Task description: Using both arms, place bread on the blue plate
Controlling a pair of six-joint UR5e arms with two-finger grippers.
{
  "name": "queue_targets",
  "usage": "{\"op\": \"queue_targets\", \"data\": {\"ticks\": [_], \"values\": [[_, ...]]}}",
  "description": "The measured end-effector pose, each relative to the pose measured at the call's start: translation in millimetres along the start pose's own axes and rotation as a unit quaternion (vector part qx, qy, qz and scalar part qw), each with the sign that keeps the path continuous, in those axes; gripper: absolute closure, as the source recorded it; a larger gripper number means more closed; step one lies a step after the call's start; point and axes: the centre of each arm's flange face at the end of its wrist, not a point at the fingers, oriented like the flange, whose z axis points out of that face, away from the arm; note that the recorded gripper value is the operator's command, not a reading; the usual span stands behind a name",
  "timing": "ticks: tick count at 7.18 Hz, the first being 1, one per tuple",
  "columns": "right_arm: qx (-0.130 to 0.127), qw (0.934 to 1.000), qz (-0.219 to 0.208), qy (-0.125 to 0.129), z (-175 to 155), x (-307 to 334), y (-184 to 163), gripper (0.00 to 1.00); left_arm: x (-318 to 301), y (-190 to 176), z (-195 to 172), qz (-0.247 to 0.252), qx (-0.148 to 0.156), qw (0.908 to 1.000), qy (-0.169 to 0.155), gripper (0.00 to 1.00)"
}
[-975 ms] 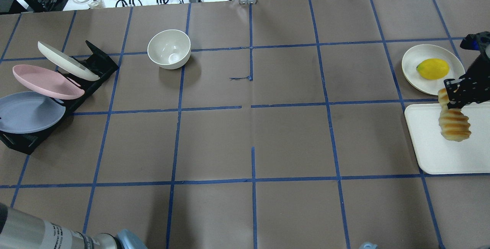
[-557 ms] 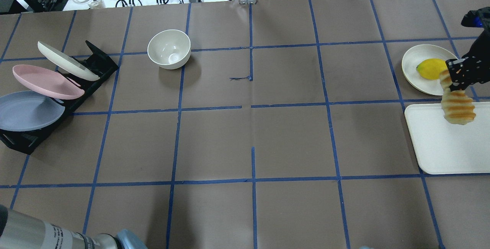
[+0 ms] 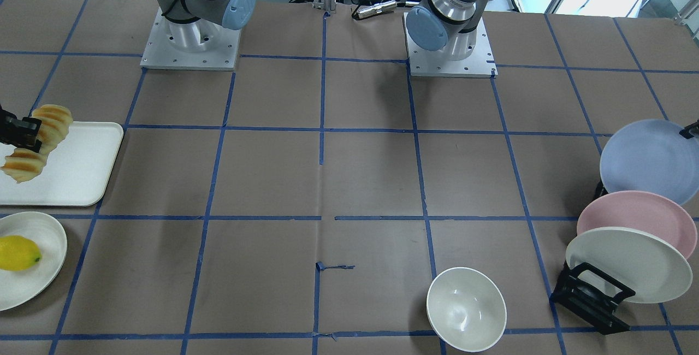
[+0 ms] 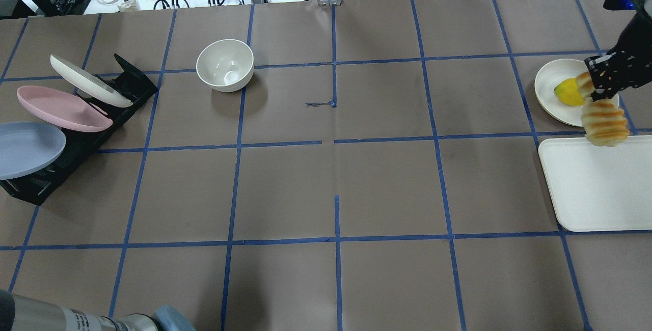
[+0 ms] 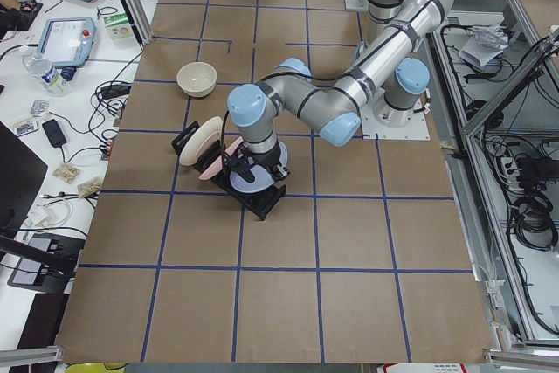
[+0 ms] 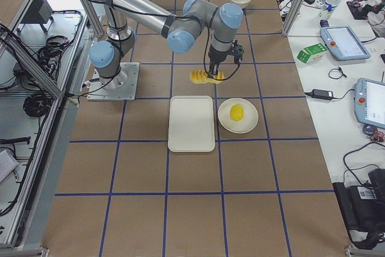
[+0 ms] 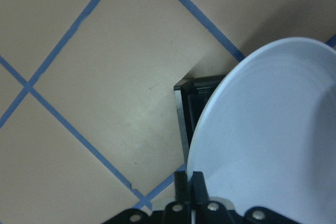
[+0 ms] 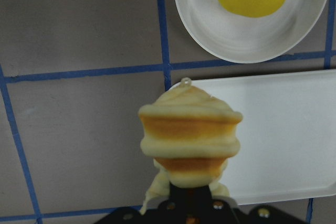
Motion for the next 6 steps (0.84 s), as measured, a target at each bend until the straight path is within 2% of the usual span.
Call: {"op": "queue_targets", "data": {"ticks": [1,2,3,4,5,6], "values": [[0.008,0.9999,-0.011,-0.002,-16.3,-16.2,-3.7,1.00,2.2,26.2,-7.2,0.027,-0.070,0.9972,-0.005,1.00],[0.021,0.9996,-0.013,-0.013,-29.5,-40.1,-10.1,1.00,15.8,52.7,-2.3,0.066,-0.150,0.9864,0.005,1.00],[0.028,0.9991,-0.006,-0.030,-34.1,-71.7,-17.9,1.00,42.5,76.1,3.5,0.099,-0.212,0.9719,0.028,1.00],[0.032,0.9987,-0.001,-0.039,-36.3,-106.5,-24.0,1.00,81.8,98.5,6.3,0.131,-0.248,0.9586,0.048,1.00],[0.034,0.9986,-0.001,-0.042,-37.7,-140.4,-26.9,1.00,131.3,120.2,5.0,0.167,-0.260,0.9493,0.059,1.00],[0.035,0.9985,-0.010,-0.041,-37.0,-168.8,-27.8,1.00,189.3,144.2,0.4,0.206,-0.247,0.9443,0.070,1.00]]}}
